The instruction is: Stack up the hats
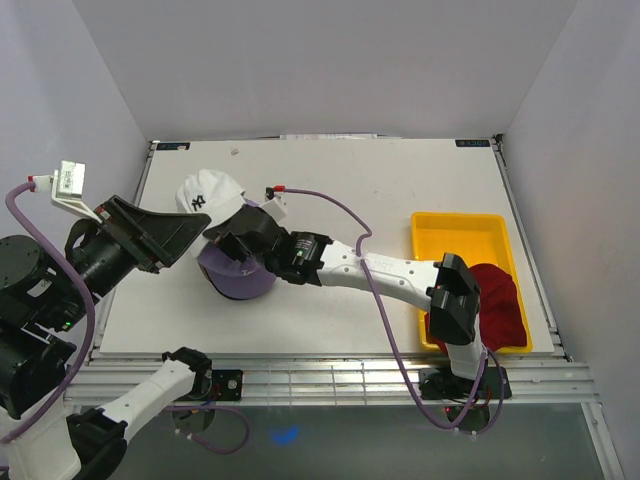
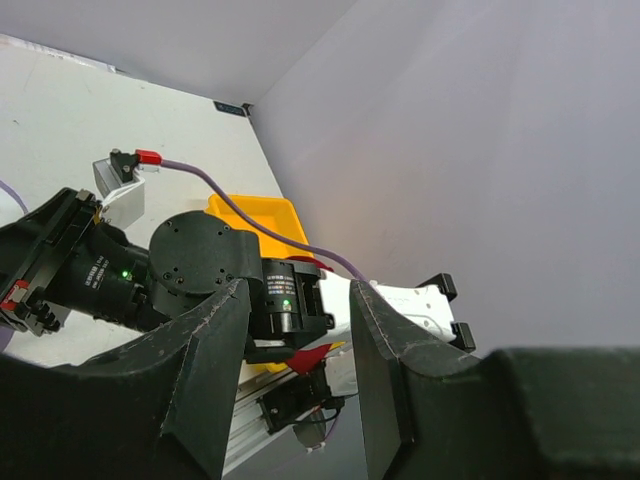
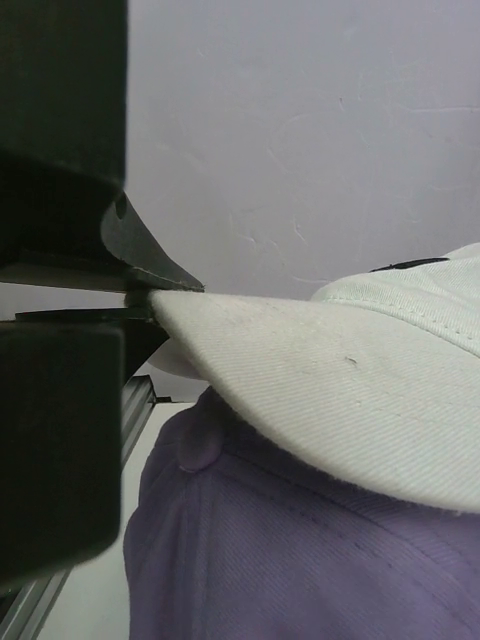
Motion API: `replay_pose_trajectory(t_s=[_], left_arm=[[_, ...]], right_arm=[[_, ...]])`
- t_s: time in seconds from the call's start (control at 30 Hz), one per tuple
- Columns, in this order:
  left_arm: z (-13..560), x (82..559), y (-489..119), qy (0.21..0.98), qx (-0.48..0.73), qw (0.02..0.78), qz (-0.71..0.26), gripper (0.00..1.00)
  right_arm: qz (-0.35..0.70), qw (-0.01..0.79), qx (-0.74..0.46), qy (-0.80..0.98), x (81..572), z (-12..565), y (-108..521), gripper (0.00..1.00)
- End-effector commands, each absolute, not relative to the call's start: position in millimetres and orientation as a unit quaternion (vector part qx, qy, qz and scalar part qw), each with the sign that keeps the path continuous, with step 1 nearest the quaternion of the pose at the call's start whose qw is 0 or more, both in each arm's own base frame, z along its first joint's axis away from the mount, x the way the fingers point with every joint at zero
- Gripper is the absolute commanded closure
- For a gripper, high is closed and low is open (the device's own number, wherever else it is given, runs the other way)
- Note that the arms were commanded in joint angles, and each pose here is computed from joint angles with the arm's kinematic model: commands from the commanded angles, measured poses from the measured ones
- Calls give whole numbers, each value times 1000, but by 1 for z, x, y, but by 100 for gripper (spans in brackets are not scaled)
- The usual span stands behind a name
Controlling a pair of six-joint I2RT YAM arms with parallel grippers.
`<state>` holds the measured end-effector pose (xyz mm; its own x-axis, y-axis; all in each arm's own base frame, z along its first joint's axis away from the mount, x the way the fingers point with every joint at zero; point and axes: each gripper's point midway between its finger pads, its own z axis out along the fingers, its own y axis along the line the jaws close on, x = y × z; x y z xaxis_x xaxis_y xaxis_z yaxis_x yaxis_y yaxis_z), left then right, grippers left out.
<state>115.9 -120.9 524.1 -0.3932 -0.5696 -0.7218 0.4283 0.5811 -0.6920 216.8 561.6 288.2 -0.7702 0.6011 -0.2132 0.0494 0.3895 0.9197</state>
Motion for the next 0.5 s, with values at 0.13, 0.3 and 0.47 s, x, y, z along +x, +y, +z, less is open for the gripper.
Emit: replay_pose_trajectory(t_s=[0.13,0.3,0.47], left_arm=[[523,119,-119,700,-51,556,-446,45],[520,121,-120,703,-52,553,-444,45],[520,123,-119,704,-54,554,-442,45]], right_arm=[[598,300,178,721,224,356,562,92],[625,310,165,697,226,378,563,92],[639,321,163,679,227,392,559,92]])
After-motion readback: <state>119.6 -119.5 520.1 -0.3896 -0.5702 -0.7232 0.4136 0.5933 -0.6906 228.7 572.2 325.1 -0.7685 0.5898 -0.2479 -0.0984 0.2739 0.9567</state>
